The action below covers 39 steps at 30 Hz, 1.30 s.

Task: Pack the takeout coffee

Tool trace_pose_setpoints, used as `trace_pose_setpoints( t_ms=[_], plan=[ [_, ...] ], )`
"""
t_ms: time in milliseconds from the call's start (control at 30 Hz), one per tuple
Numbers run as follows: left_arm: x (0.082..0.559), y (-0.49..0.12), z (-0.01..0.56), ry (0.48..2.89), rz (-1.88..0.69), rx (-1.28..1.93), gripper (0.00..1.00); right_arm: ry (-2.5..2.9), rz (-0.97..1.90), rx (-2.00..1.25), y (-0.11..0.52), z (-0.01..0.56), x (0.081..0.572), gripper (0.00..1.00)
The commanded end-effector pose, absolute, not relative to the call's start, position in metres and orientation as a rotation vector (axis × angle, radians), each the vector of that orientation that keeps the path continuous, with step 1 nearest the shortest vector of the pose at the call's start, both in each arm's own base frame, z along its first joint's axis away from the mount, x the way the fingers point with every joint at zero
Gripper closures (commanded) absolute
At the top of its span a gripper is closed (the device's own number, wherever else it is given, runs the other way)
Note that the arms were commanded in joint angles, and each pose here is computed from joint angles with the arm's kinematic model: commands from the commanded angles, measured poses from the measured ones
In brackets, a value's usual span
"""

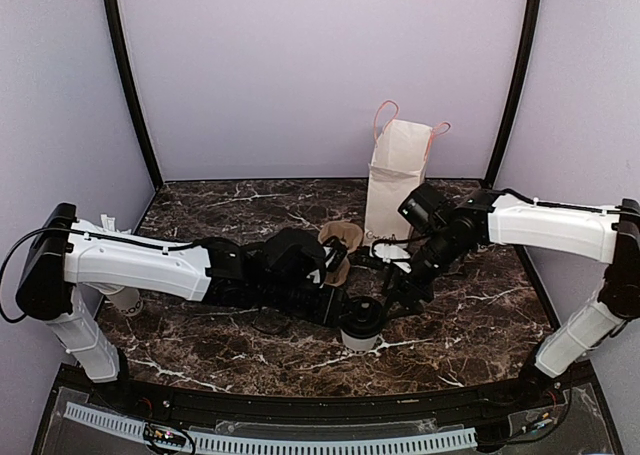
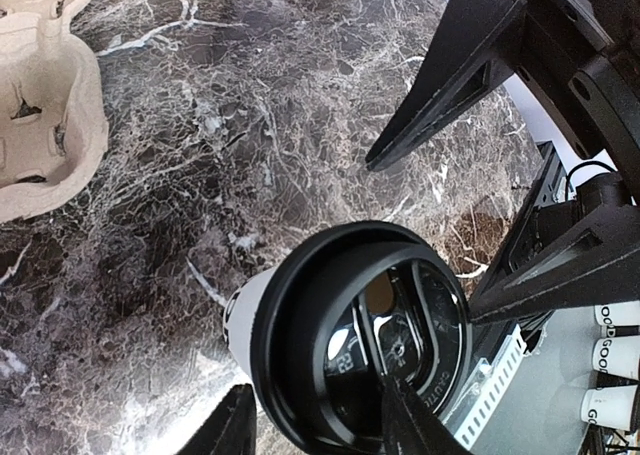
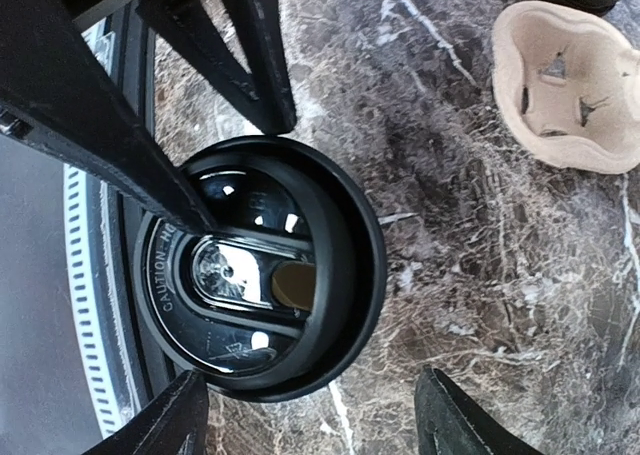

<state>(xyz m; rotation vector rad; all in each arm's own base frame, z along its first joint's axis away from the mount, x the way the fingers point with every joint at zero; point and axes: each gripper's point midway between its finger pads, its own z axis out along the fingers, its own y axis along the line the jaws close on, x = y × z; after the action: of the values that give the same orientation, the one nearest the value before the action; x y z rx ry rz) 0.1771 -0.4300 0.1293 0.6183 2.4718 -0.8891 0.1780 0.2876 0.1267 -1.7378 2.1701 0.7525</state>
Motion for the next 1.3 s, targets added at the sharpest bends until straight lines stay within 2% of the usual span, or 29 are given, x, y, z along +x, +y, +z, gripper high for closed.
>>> trace_pose_setpoints(
  t_ms=[0,267,433,867,1033,1167,1267],
  plan=[
    [0.171,-0.421,0.129,2.474,-0.900,0.632,0.56,2.206,0.606,-1.674,0.292,0.109,0.210,0.29],
    [0.164,-0.415,0.134,2.463,-0.936,0.644,0.56,2.271,0.580,-1.573,0.288,0.112,0.249,0.30],
    [0.160,-0.405,0.132,2.483,-0.924,0.630,0.55,2.291,0.600,-1.546,0.293,0.111,0.257,0.31],
    [0.167,-0.394,0.152,2.424,-0.859,0.663,0.52,2.294,0.639,-1.511,0.290,0.126,0.250,0.31],
    [0.186,-0.396,0.166,2.405,-0.829,0.544,0.52,2.343,0.660,-1.481,0.283,0.127,0.245,0.31],
    [0.200,-0.383,0.171,2.456,-0.877,0.399,0.53,2.419,0.759,-1.405,0.275,0.131,0.234,0.31],
    [0.205,-0.376,0.170,2.480,-0.959,0.324,0.58,2.480,0.958,-1.375,0.274,0.127,0.213,0.31]
  ],
)
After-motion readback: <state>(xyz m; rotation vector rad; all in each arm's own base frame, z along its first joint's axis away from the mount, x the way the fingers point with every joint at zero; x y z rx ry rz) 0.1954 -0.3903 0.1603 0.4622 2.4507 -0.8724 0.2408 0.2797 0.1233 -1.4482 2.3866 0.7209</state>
